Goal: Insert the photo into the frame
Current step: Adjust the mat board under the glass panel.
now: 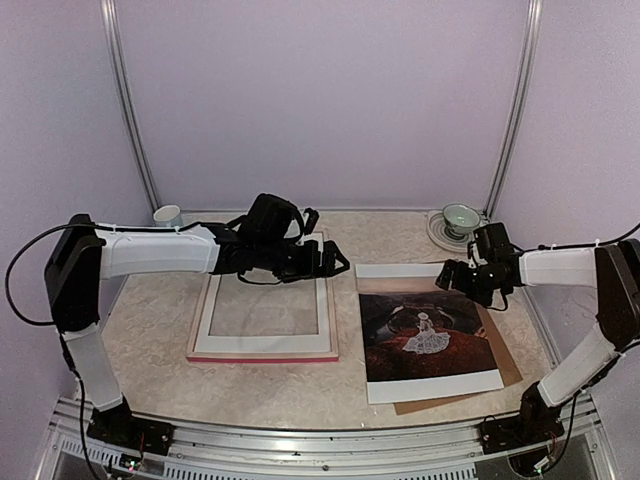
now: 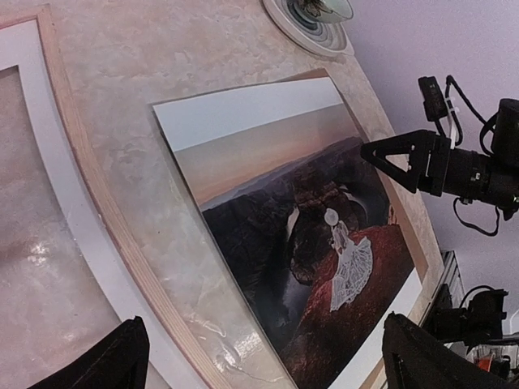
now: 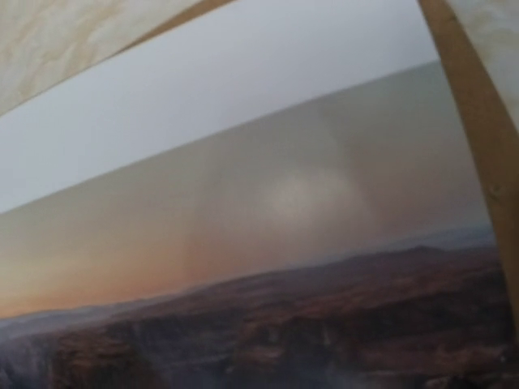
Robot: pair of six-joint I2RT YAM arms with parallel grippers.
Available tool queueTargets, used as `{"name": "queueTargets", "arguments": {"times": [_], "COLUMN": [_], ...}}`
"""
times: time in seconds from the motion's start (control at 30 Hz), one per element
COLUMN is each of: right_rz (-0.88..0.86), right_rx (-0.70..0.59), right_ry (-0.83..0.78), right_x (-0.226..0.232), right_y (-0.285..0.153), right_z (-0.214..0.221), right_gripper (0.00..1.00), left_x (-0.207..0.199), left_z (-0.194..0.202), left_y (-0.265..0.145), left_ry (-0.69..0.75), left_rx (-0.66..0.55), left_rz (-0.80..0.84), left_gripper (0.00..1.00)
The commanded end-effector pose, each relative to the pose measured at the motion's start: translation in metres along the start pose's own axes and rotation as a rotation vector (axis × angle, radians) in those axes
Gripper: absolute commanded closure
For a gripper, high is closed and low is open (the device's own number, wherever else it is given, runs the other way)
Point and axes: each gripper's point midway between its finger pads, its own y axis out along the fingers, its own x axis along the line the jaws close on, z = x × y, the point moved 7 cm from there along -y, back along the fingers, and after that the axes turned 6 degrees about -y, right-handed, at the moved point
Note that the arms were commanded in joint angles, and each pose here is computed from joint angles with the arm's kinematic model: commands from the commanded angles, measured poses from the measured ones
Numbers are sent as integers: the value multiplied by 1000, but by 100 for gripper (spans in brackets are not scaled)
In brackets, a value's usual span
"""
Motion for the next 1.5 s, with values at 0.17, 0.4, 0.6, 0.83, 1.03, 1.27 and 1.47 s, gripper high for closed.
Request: {"name": "queueTargets", "arguments": {"times": [0.17,0.4,0.6,0.83,1.03,1.27,1.47], "right_rz": [-5,-21,-44,-62,-69,-83,-102], "right_rx": [-15,-30,-32,-35,-57,-53,-54], "right_ry": [12,14,25,28,29,39,42], "right_x": [-5,-3,-2,-1,0,1,5], "right_y": [-6,-9,-5,-6,-13,-10,-10], "right_z": [4,2,4,5,3,4,3], "right_gripper": [1,1,1,1,1,1,1], "left_x": [7,85,162,219,252,276,287], "left_z": [-3,-79,-133,-166,-165,-149,-143], "left_y": [46,10,-14,-10,4,9,16], "left_ry": [-45,-184,-213,-224,-221,-246,-253], "left_rx": [47,-148,-282,-323,-307,-267,-245], "left_rz": [16,-110,-315,-437,-559,-633,-652], "left_gripper": [3,3,3,3,3,2,2]}}
